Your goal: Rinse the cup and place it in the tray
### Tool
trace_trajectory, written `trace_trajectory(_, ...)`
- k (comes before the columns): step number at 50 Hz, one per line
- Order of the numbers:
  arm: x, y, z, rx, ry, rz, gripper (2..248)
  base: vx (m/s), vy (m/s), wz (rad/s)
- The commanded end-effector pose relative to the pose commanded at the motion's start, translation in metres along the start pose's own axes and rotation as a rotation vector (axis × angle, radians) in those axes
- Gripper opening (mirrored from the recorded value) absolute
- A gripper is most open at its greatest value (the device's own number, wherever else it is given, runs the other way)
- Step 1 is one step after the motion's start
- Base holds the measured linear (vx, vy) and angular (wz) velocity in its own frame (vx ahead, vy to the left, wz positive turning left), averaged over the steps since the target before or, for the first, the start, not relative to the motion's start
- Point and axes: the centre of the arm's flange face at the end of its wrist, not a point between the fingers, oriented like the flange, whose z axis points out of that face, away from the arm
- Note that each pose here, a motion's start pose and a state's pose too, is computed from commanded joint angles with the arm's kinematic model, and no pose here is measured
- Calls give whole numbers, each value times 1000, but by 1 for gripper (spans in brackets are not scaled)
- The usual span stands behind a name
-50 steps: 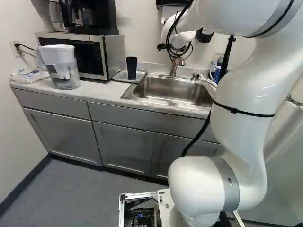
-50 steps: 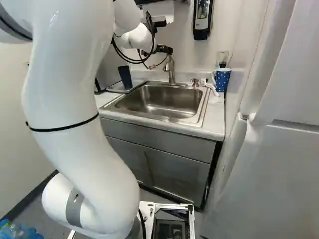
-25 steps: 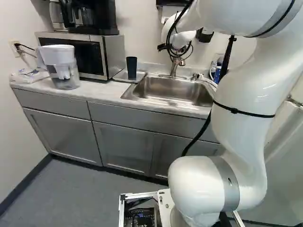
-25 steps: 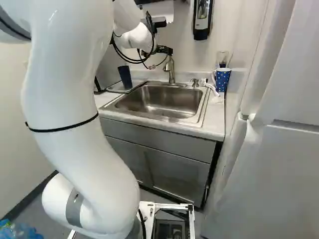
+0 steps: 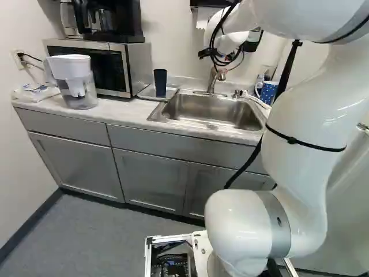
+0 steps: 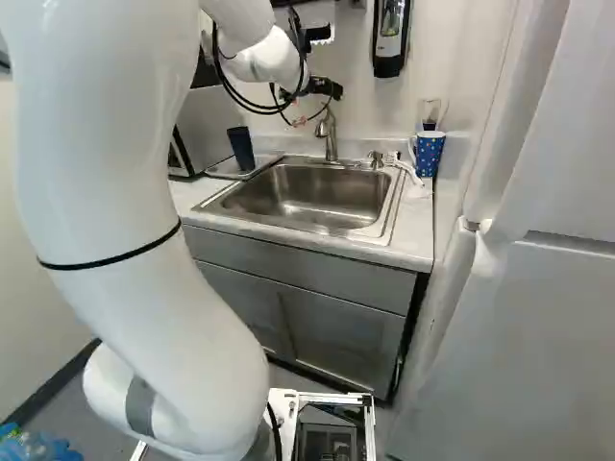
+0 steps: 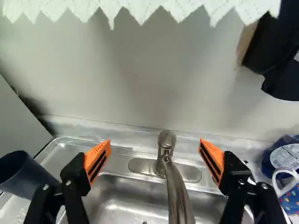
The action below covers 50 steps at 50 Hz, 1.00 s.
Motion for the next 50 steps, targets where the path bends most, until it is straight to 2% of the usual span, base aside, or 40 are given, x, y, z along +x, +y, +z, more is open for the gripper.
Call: trace_trajectory(50, -63, 13, -100, -19, -296, 14, 247, 0, 0, 0)
